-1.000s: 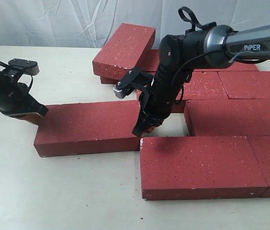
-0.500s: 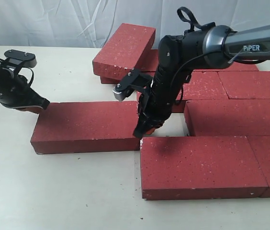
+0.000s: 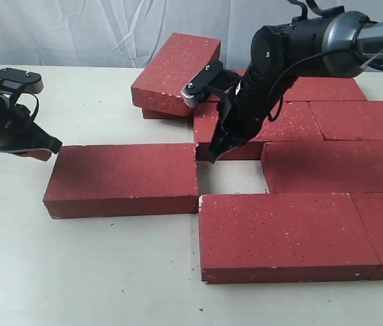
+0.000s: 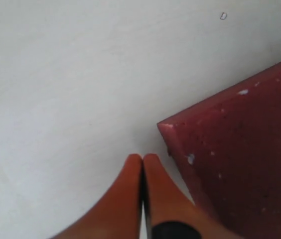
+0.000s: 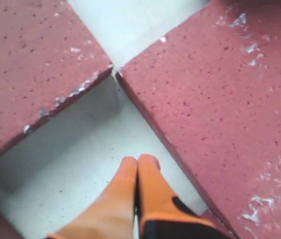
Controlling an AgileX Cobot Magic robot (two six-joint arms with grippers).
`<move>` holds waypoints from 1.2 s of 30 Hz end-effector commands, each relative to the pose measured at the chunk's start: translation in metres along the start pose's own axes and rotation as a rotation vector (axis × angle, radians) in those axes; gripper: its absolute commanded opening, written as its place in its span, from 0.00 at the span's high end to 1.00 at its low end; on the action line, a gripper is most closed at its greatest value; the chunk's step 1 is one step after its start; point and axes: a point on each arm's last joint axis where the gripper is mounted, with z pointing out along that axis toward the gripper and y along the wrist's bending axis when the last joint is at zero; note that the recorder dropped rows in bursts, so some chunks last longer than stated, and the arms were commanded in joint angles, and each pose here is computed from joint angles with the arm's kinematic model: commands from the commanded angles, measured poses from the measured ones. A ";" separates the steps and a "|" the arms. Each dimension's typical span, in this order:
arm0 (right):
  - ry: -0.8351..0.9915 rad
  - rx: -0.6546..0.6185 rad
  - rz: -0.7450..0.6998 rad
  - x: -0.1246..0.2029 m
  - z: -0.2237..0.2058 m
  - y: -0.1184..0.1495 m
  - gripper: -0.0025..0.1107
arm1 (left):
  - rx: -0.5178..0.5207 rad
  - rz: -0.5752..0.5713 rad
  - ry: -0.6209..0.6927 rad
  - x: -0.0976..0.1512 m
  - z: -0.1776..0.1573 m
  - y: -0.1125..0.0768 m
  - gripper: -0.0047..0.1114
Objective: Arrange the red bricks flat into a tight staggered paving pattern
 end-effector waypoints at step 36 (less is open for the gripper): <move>0.024 -0.137 0.018 0.004 0.002 0.012 0.99 | 0.109 -0.031 -0.013 0.001 0.013 -0.007 0.96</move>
